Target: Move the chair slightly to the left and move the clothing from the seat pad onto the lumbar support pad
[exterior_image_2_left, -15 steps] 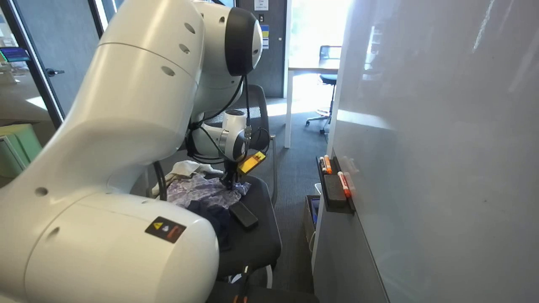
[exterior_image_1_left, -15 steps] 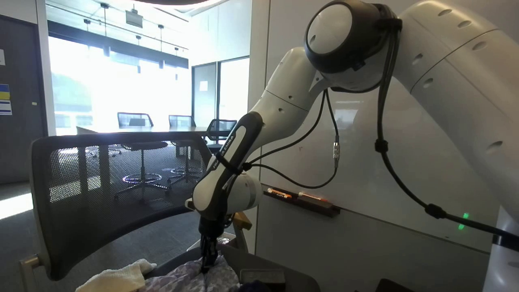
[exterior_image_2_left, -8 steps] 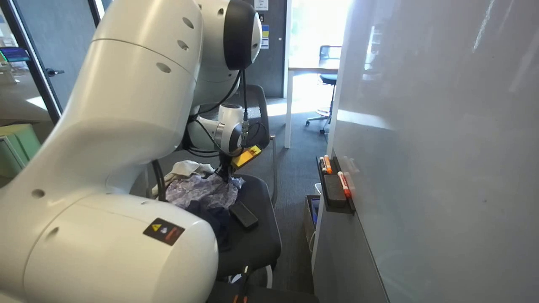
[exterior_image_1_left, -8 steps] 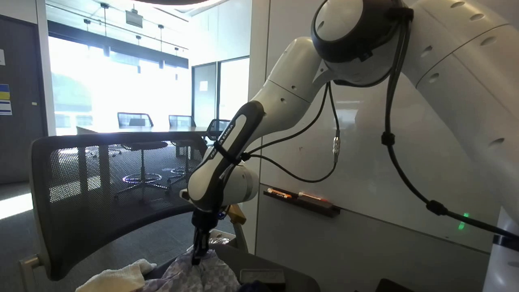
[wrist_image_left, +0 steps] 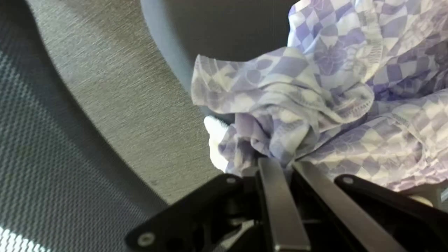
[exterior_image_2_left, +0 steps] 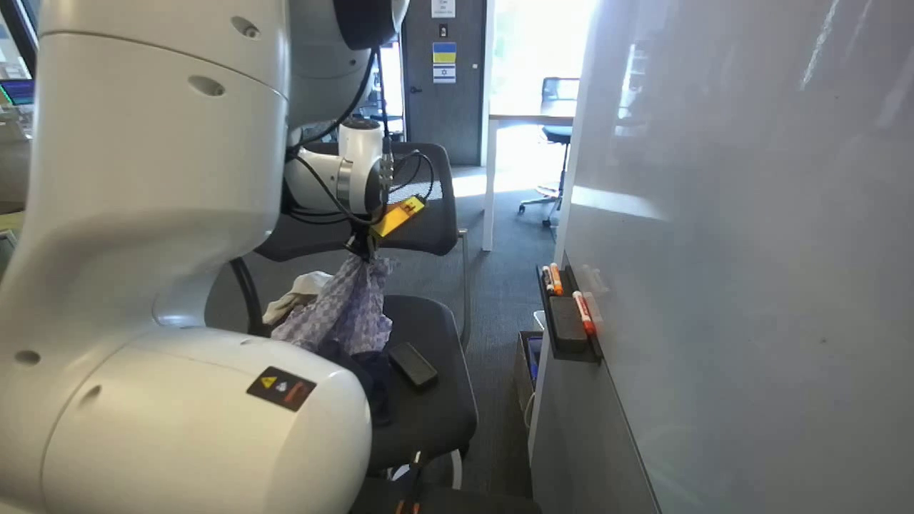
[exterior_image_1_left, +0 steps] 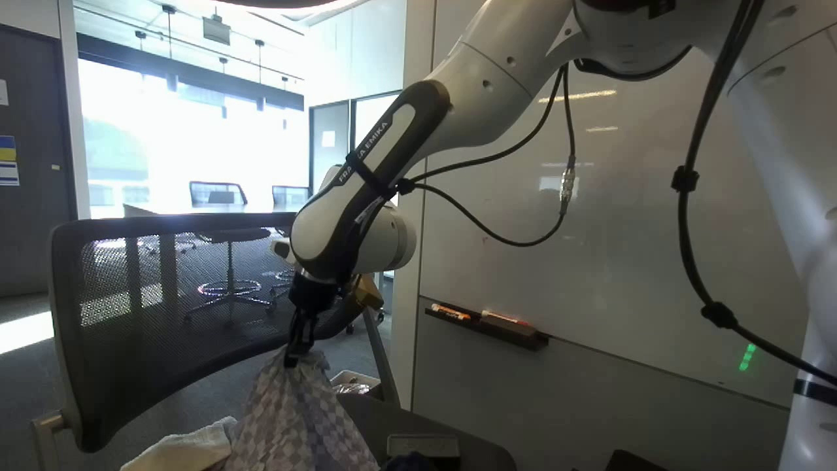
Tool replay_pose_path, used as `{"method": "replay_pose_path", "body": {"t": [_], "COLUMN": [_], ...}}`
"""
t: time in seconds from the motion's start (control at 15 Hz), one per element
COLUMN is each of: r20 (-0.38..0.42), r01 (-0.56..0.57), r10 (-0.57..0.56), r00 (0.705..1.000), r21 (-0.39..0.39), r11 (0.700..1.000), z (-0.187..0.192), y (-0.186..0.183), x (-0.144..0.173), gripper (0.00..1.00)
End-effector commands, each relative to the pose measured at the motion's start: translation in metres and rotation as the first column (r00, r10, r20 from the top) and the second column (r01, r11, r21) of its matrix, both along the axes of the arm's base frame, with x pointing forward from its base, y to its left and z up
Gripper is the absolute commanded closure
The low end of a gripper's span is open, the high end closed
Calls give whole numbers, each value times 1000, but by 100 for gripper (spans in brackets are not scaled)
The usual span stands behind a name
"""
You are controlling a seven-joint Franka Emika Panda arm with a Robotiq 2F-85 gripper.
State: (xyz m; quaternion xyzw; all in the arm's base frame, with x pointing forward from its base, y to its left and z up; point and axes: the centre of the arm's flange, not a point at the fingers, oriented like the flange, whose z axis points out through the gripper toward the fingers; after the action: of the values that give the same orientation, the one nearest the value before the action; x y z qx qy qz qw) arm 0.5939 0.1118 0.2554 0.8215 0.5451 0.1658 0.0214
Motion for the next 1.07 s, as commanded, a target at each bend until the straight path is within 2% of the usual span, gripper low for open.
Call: {"method": "replay_pose_path", "body": {"t": [0.0,0.13,0.33,0.6,0.8,1.0], "r20": [173,256,395,557,661,727], "r01": [6,0,0,32,27,8], "r10": [-6,2,3,-40,-57,-28], "r00": [985,967,919,829,748,686], "r21": [-2,-7,-7,25,55,30], "r11": [1000,1000,1000,999,998,1000], "z": [64,91,132,185,224,255], "y": [18,27,41,58,75,102], "x": [-18,-20,-26,-17,-16,-6], "gripper": [98,98,98,98,98,98]}}
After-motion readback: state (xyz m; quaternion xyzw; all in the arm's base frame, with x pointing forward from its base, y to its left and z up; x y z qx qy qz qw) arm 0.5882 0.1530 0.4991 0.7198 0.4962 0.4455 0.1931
